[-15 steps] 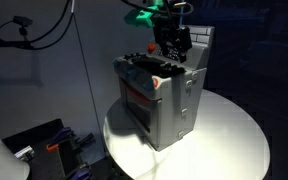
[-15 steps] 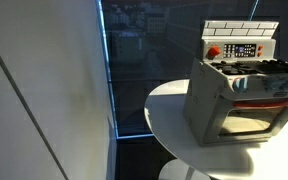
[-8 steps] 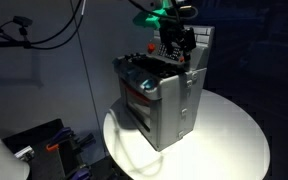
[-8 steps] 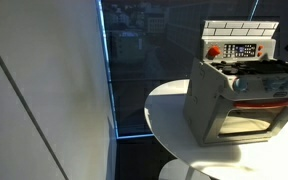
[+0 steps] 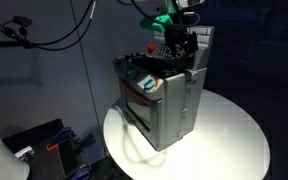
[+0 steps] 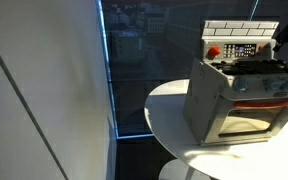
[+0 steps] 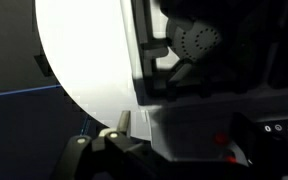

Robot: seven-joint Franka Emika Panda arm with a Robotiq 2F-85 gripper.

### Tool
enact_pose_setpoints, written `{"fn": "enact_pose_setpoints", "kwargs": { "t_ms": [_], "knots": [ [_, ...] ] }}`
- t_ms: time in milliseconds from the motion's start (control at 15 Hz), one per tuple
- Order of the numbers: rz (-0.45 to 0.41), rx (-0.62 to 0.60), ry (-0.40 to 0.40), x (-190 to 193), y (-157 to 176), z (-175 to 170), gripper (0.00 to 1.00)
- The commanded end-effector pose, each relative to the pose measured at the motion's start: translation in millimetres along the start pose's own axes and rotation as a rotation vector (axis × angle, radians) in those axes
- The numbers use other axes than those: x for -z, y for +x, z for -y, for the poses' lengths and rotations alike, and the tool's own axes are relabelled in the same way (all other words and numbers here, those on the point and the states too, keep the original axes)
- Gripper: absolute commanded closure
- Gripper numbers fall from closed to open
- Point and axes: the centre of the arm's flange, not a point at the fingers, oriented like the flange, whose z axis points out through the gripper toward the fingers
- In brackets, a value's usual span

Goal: Press the top orange button on the microwave controlling panel of the stove

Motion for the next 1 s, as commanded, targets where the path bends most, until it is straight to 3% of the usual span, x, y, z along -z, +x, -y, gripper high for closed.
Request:
{"fn": "enact_pose_setpoints", "kwargs": {
  "t_ms": [0, 933],
  "knots": [
    [-0.016, -0.028, 0.000, -3.0, 20.0, 6.0, 0.00],
    [-0.033, -0.036, -0.008, -13.4, 38.6, 13.4, 0.00]
  ]
}}
